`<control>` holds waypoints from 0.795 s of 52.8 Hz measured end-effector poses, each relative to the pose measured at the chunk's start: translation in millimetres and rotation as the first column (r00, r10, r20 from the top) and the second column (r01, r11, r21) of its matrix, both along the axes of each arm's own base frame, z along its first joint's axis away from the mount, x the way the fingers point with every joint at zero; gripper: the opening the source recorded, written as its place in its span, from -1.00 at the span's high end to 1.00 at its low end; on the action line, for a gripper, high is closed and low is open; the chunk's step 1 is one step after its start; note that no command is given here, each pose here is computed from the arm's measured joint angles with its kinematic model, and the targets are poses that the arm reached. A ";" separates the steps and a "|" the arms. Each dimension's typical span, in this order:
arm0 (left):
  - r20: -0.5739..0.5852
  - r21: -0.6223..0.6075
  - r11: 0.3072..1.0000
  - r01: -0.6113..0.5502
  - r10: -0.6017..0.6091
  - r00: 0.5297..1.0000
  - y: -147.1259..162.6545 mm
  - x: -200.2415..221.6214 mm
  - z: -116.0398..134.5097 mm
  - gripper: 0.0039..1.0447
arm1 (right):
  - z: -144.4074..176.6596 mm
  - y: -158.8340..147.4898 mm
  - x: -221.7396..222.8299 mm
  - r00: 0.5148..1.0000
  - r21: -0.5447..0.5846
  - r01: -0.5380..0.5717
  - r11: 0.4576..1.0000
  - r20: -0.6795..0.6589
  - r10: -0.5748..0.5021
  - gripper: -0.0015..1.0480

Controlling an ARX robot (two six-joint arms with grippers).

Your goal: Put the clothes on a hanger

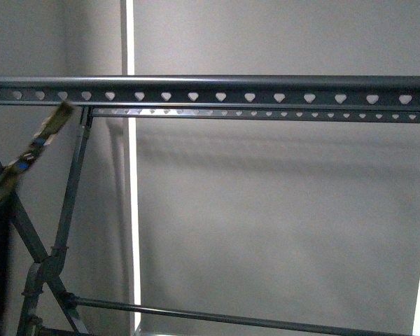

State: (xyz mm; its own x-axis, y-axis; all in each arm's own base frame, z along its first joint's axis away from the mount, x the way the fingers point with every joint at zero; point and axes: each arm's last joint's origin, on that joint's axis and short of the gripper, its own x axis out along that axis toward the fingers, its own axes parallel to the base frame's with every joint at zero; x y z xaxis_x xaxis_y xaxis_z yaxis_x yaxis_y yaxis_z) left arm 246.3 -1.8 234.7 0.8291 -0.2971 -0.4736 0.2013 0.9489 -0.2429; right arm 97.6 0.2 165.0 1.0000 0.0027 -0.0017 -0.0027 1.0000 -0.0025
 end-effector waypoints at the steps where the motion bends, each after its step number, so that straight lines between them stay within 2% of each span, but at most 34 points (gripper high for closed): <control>1: 0.042 0.034 0.999 0.035 -0.036 0.998 -0.5 -1.3 3.6 0.93 | 0.0 0.0 0.0 1.000 0.000 0.000 1.000 0.000 0.000 -0.86; 3: 0.143 0.121 0.982 0.143 -0.159 0.977 -2.5 -3.9 12.6 0.93 | 0.0 0.0 0.0 1.000 0.000 -0.001 1.000 0.000 0.001 -0.86; 7: 0.242 0.277 0.918 0.283 -0.352 0.904 -6.8 -5.5 22.8 0.93 | 0.0 0.0 0.0 1.000 0.000 0.000 1.000 0.000 0.000 -0.86; 14: 0.244 0.507 0.753 0.419 -0.592 0.768 -16.6 8.1 41.4 0.93 | 0.0 0.0 0.0 1.000 0.000 0.000 1.000 0.000 0.000 -0.86; 19: 0.217 0.661 0.621 0.420 -0.695 0.686 -25.5 29.0 52.6 0.93 | 0.0 0.0 0.0 1.000 0.000 0.000 1.000 0.000 0.000 -0.86; 27: 0.185 0.820 0.467 0.330 -0.762 0.620 -41.8 62.3 73.2 0.93 | 0.0 0.0 0.0 1.000 0.000 0.000 1.000 0.000 0.000 -0.86; 30: 0.178 0.841 0.441 0.313 -0.773 0.609 -45.3 67.3 77.1 0.93 | 0.0 0.0 0.0 1.000 0.000 0.000 1.000 0.000 0.000 -0.86; 37: 0.131 0.914 0.316 0.256 -0.825 0.550 -63.0 84.8 89.8 0.93 | 0.0 0.0 0.0 1.000 0.000 0.000 1.000 0.000 0.000 -0.86; 42: 0.117 0.930 0.276 0.241 -0.849 0.516 -73.4 90.9 93.5 0.93 | 0.0 0.0 0.0 1.000 0.000 0.000 1.000 0.000 0.000 -0.86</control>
